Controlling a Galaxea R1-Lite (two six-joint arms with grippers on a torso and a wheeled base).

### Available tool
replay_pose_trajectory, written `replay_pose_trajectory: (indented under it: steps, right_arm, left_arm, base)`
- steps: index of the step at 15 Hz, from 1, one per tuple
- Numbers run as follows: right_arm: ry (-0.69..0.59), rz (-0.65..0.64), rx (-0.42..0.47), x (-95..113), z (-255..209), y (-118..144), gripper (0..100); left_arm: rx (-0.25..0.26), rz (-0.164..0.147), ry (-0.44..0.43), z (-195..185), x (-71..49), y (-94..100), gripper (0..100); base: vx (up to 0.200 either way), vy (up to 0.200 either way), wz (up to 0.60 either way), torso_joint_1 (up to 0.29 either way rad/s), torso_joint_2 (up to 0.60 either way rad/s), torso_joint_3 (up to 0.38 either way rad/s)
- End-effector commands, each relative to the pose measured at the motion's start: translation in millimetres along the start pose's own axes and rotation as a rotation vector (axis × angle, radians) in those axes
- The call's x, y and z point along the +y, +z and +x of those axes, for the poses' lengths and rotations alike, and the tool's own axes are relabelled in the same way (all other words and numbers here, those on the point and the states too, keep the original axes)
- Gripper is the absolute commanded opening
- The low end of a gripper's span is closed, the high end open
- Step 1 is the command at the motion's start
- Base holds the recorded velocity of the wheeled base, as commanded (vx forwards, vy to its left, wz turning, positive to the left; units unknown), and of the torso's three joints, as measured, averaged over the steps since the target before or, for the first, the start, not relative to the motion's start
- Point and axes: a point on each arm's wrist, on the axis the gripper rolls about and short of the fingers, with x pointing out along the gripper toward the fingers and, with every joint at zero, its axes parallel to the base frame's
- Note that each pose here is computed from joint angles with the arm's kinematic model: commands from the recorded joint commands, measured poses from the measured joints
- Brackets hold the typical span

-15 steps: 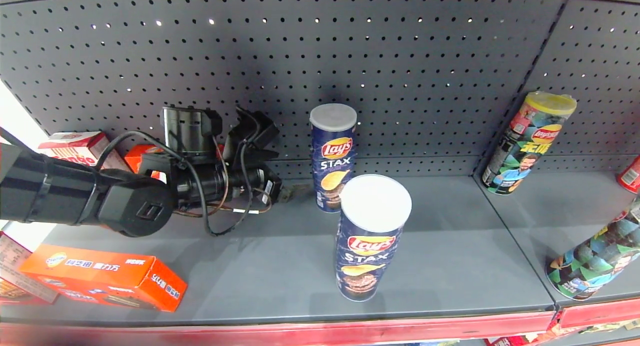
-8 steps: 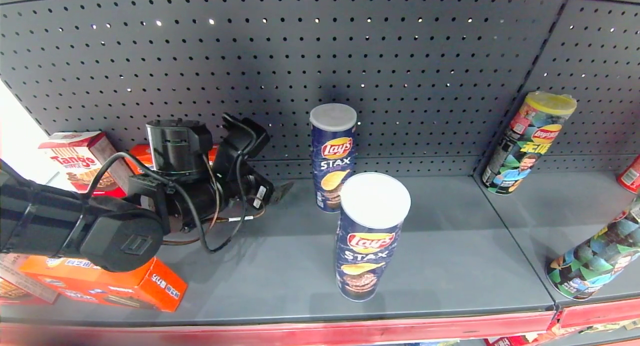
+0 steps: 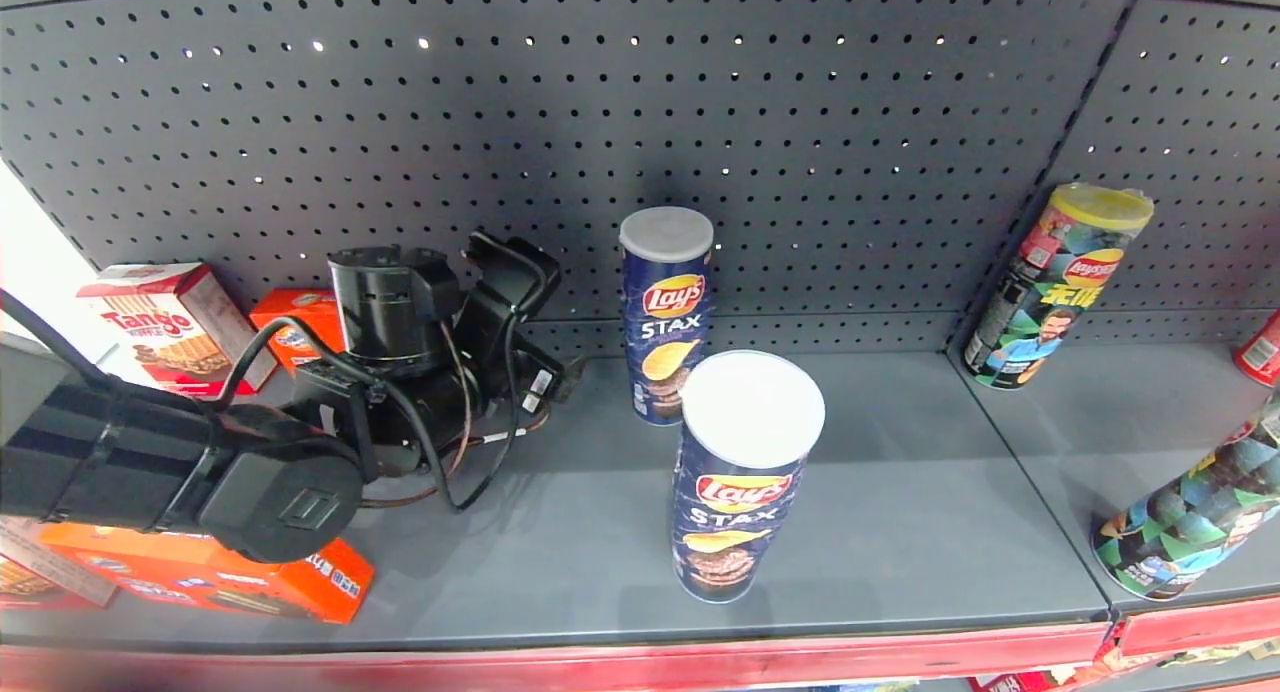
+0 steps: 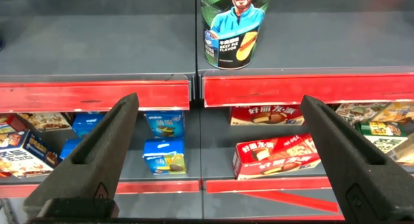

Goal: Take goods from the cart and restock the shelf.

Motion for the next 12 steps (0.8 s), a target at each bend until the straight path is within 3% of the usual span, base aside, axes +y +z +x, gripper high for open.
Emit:
replay_pose_trajectory:
  steps: [1, 3, 9, 12]
  right_arm:
    - [0.000, 0.000, 0.001, 0, 0, 0, 100]
    - [0.000, 0.000, 0.001, 0, 0, 0, 100]
    - [0.000, -0.002, 0.001, 0, 0, 0, 100]
    - [0.000, 0.000, 0.001, 0, 0, 0, 100]
  left_arm:
    - [0.012, 0.006, -0.023, 6, -9.7, -3.8, 100]
    - [0.013, 0.004, -0.036, 13, -18.2, -4.6, 100]
    - [-0.013, -0.002, -0.039, 25, -26.0, 0.0, 100]
    - [-0.026, -0.022, -0.047, 27, -29.6, 5.1, 100]
  base:
    - [0.000, 0.000, 0.00, 0.000, 0.00, 0.000]
    - [0.000, 0.000, 0.00, 0.000, 0.00, 0.000]
    - [0.000, 0.000, 0.00, 0.000, 0.00, 0.000]
    - [0.000, 0.000, 0.00, 0.000, 0.00, 0.000]
